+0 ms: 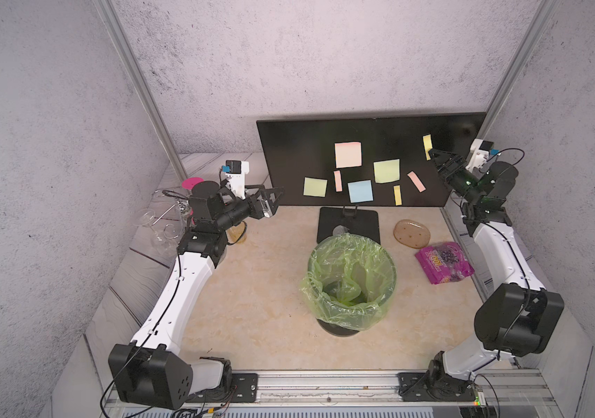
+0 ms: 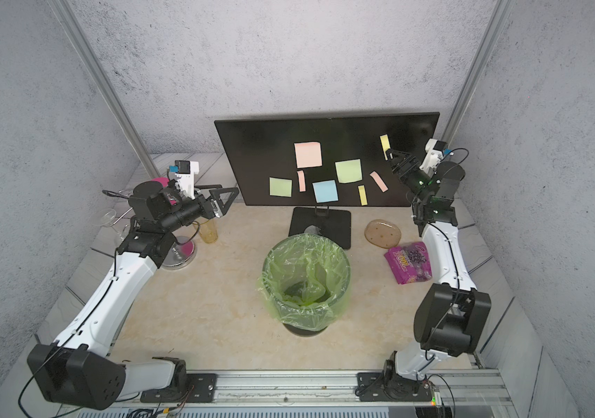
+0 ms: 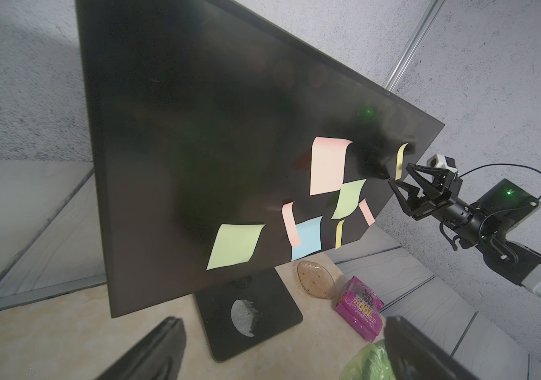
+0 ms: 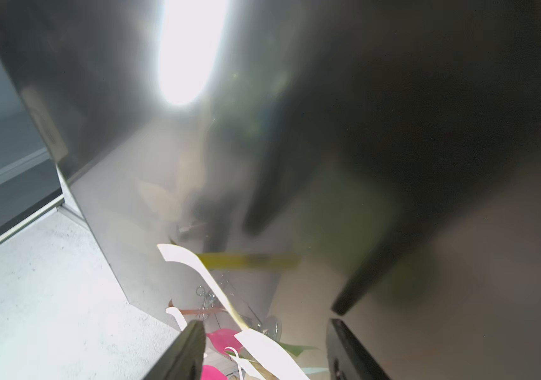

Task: Remove the sticky note from the monitor
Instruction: Tear off the sticky note from the monitor, then place the sticky note in the trash bin.

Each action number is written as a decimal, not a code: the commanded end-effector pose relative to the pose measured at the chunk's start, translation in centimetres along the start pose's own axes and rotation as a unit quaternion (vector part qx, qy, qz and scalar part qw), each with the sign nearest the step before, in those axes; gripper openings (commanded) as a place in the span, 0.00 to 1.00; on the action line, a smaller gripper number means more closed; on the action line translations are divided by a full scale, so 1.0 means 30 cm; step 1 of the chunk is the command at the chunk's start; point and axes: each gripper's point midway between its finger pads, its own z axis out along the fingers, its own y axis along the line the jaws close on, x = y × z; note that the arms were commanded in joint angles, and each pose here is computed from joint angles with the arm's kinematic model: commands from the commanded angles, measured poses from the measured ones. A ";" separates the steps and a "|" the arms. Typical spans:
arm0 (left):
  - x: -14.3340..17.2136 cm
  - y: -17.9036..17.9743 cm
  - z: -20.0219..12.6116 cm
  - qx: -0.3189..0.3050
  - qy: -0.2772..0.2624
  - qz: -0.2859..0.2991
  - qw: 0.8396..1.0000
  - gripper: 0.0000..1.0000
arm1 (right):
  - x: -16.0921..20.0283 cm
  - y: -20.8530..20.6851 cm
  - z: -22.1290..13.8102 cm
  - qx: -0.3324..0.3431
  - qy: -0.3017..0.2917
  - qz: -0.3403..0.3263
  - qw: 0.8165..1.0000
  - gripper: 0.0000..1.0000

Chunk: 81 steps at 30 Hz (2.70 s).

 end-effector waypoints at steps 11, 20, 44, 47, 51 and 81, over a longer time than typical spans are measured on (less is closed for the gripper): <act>-0.023 -0.033 0.001 0.013 -0.001 0.020 1.000 1.00 | -0.002 0.086 0.017 -0.036 0.004 -0.019 0.999 0.41; -0.015 -0.029 0.000 0.010 0.005 0.022 1.000 1.00 | -0.005 0.092 0.004 -0.035 -0.008 -0.026 0.999 0.13; -0.001 -0.017 0.011 0.007 0.017 0.017 1.000 1.00 | 0.628 0.329 -0.285 -0.039 0.278 -0.239 0.930 0.00; 0.006 -0.011 0.010 0.003 0.021 0.018 1.000 1.00 | 0.736 0.334 -0.345 -0.040 0.341 -0.266 0.901 0.00; 0.016 -0.006 0.012 0.001 0.025 0.015 1.000 1.00 | 0.840 0.342 -0.417 -0.047 0.408 -0.290 0.865 0.00; 0.044 -0.018 0.002 0.006 0.046 0.016 0.999 1.00 | 0.357 0.118 -0.304 0.105 0.148 -0.179 0.967 0.75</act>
